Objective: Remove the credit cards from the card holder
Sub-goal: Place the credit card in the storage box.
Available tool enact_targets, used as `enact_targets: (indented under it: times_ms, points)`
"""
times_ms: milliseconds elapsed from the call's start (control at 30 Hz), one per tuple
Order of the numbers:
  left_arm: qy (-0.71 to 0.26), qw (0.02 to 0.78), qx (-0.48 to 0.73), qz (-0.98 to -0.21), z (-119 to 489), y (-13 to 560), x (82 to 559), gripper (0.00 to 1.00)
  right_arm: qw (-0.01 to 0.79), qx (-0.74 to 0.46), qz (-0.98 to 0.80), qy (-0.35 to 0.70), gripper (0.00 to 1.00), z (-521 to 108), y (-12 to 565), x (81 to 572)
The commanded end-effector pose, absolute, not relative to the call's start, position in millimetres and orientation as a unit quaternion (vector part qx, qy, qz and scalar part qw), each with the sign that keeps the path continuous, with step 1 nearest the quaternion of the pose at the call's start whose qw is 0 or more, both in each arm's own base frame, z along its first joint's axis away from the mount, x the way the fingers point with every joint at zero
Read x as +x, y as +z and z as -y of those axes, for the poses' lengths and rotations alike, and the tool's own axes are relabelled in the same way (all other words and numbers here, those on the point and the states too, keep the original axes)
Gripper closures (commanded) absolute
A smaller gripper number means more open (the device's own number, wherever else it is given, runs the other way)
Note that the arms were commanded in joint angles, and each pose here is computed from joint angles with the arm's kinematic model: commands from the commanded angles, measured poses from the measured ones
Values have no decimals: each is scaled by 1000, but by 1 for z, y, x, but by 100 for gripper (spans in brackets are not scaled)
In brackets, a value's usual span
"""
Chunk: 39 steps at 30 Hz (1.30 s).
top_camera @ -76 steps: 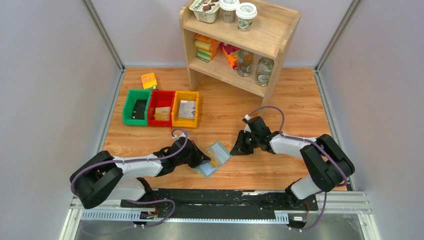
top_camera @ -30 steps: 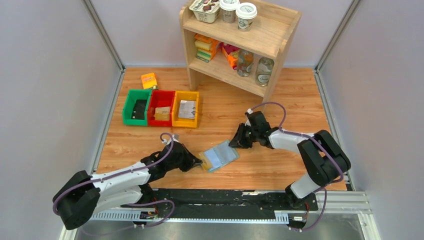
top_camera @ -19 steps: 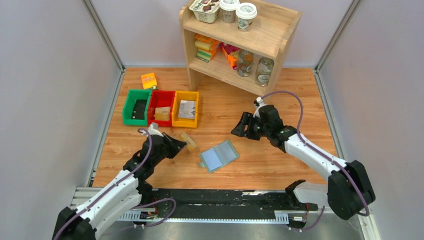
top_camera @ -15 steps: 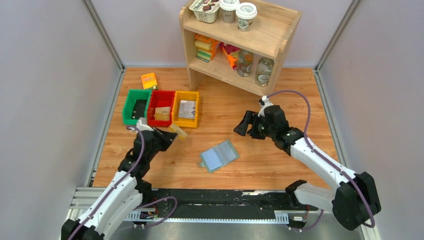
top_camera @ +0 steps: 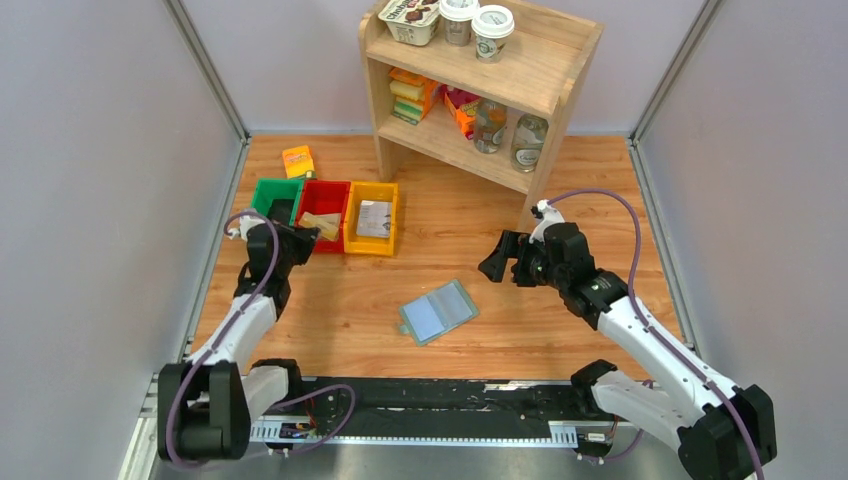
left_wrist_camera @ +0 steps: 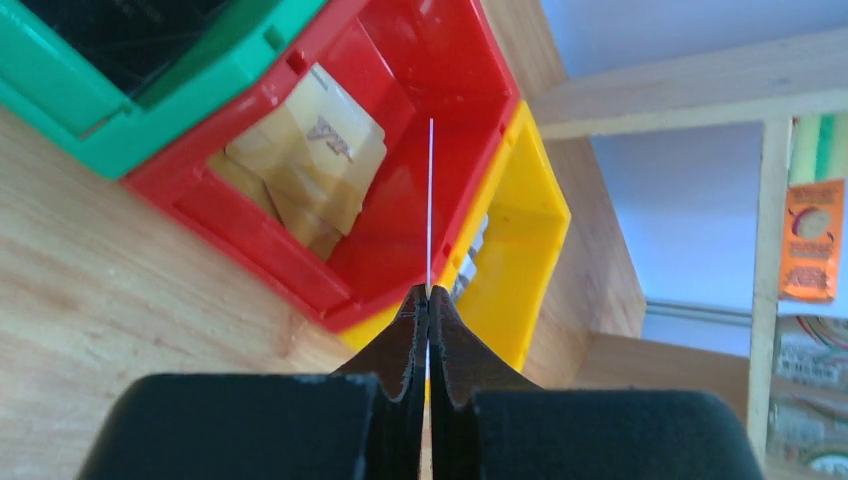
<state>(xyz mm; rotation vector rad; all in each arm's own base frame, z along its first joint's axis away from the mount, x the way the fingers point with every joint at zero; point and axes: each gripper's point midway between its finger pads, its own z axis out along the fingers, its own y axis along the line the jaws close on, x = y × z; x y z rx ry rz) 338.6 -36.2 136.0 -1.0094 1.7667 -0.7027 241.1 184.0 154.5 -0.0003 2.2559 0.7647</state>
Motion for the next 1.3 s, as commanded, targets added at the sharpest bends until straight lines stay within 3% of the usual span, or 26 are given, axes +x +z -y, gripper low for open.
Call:
enact_targets:
  times_ms: [0,400,533,833,1267]
  points:
    - [-293,539,-400,-681,22,178,379,100,390,-16,-877,279,7,-176,157,245]
    - [-303,470,-463,-688,24,117,423,100,386,-30,-882,269,5,-173,148,248]
    - [-302,447,-468,-700,28,100,422,91,383,-31,-883,270,5,-172,146,247]
    - [-283,421,-469,-723,30,94,399,68,387,-26,-883,265,5,-168,152,247]
    - [-267,353,-396,-805,65,107,321,64,333,-50,-891,304,6,-187,146,237]
